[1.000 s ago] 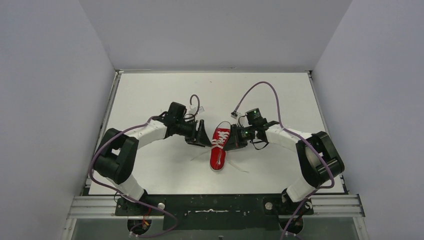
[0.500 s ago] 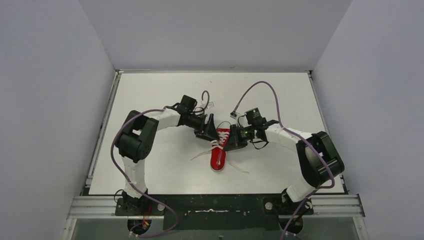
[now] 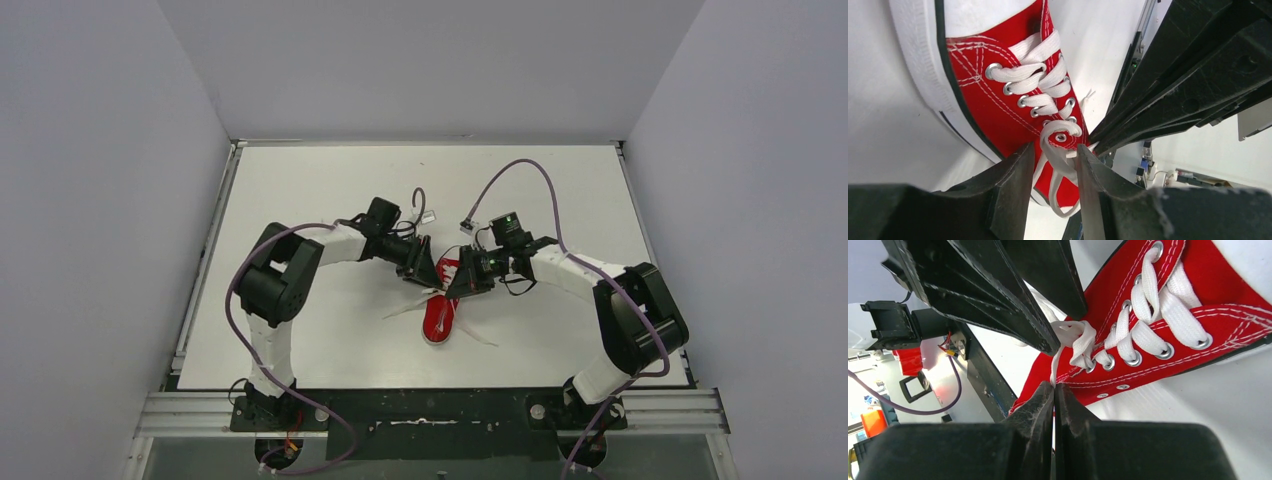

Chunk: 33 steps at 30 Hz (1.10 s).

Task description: Tie the shoes

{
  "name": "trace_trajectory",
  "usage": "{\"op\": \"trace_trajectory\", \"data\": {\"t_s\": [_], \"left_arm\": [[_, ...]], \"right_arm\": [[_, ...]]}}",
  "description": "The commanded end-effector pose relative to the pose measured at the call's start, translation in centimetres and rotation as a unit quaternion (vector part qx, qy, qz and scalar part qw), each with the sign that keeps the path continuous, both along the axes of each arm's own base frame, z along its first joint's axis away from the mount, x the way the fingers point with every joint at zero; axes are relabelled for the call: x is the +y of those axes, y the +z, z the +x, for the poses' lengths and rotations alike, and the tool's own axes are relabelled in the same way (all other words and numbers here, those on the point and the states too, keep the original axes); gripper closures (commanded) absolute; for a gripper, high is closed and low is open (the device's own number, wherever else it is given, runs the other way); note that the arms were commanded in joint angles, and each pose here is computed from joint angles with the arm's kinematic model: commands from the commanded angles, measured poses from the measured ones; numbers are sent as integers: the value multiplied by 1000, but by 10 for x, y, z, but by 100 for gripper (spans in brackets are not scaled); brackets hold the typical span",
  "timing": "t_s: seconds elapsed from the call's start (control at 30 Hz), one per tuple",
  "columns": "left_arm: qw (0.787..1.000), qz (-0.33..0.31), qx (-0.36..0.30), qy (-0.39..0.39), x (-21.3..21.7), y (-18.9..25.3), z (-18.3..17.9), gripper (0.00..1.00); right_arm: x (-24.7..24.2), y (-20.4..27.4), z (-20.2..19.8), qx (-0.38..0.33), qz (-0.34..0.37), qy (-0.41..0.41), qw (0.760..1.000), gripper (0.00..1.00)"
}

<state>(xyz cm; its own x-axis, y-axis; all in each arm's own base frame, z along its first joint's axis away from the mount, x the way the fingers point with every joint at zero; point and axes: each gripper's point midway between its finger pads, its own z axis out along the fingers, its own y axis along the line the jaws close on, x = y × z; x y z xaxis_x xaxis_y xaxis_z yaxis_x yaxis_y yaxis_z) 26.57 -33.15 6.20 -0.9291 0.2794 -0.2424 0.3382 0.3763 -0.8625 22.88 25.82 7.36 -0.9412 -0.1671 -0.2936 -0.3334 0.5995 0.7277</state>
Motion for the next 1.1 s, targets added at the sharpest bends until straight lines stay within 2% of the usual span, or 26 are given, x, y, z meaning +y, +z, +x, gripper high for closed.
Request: {"op": "trace_trajectory", "data": {"t_s": [0.0,0.07,0.17,0.33,0.47,0.63,0.77,0.97,1.07], "left_arm": [[998,-43,-51,3,-9,26,6,65],[997,-51,-57,6,-11,31,4,60],[997,-51,-58,2,-16,31,1,60],[997,-56,-46,-4,-24,28,0,67],[998,-48,-40,-7,-25,23,-2,69],[999,-39,-36,-12,-23,15,-3,54],[999,-33,-31,-15,-21,9,-7,49],[999,-27,-26,-17,-17,1,-11,46],[999,-28,-20,-20,-17,-1,-12,50]], "right_arm": [[7,21,10,-41,16,13,999,100],[5,19,8,-40,13,13,999,100],[2,16,5,-37,8,13,999,100],[0,11,2,-31,2,12,999,100],[0,11,2,-31,1,10,999,100],[-2,8,2,-29,-4,8,1000,100],[-4,5,0,-24,-11,6,1000,100],[-7,0,-2,-19,-19,2,1000,100],[-8,-2,-2,-16,-22,-2,1000,100]]}}
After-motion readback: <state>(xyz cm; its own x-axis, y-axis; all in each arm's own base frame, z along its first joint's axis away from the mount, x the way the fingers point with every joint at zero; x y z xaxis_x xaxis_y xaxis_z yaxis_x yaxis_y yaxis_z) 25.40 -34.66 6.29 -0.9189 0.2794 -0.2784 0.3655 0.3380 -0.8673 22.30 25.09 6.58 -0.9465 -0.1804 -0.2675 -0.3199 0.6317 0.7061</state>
